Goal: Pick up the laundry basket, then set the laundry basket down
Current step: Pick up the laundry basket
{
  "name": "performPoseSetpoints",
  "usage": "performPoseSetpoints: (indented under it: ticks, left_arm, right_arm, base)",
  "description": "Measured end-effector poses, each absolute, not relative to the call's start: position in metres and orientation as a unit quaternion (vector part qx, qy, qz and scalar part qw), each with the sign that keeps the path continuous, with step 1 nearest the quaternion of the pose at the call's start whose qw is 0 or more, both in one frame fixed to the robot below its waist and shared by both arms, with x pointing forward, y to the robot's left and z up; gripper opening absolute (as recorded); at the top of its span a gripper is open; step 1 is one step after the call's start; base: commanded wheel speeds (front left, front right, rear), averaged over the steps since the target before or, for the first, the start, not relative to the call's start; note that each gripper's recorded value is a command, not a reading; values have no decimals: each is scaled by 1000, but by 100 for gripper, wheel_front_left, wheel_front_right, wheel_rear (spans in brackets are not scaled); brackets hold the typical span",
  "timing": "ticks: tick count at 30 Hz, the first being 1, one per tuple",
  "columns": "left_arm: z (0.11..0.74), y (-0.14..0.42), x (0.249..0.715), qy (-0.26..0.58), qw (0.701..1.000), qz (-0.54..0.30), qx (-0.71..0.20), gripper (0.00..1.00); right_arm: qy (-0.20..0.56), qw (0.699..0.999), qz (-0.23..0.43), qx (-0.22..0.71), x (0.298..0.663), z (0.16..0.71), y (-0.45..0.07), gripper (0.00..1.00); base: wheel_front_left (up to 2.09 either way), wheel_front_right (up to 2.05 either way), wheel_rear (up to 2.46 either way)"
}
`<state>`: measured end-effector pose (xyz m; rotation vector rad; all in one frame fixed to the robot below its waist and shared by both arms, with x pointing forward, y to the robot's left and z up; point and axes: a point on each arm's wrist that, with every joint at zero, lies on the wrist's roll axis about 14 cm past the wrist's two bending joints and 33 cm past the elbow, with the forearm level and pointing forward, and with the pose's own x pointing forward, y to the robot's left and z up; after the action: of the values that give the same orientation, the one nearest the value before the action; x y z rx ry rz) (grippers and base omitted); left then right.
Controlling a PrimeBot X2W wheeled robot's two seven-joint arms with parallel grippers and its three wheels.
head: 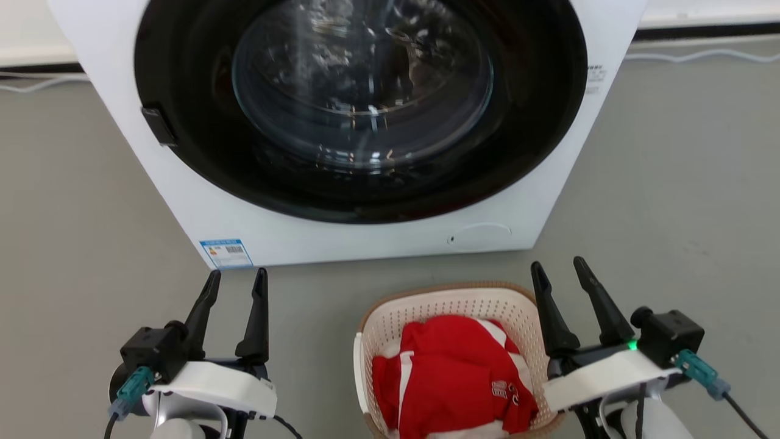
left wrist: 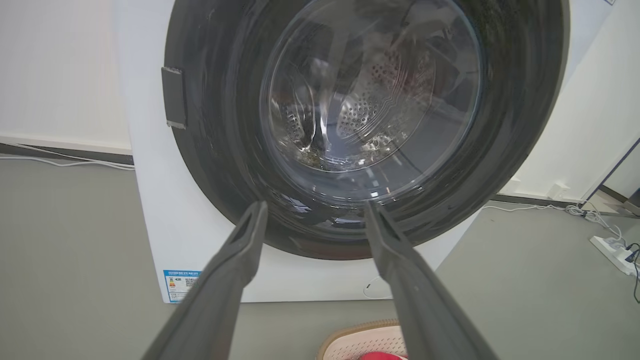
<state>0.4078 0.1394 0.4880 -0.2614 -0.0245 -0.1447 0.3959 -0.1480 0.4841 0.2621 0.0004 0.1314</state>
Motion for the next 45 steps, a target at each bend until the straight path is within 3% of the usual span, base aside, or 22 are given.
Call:
performPoseSetpoints:
  ticks: [20, 45]
  left_arm:
    - [392, 104, 448, 122, 972, -102, -173, 100]
    - [221, 43, 441, 384, 895, -148, -174, 100]
  right_arm:
    - [29, 990, 48, 127, 437, 452, -160, 100]
    - [80, 988, 15, 128, 466, 394, -182, 100]
  base:
    - [0, 0, 0]
    - [0, 0, 0]
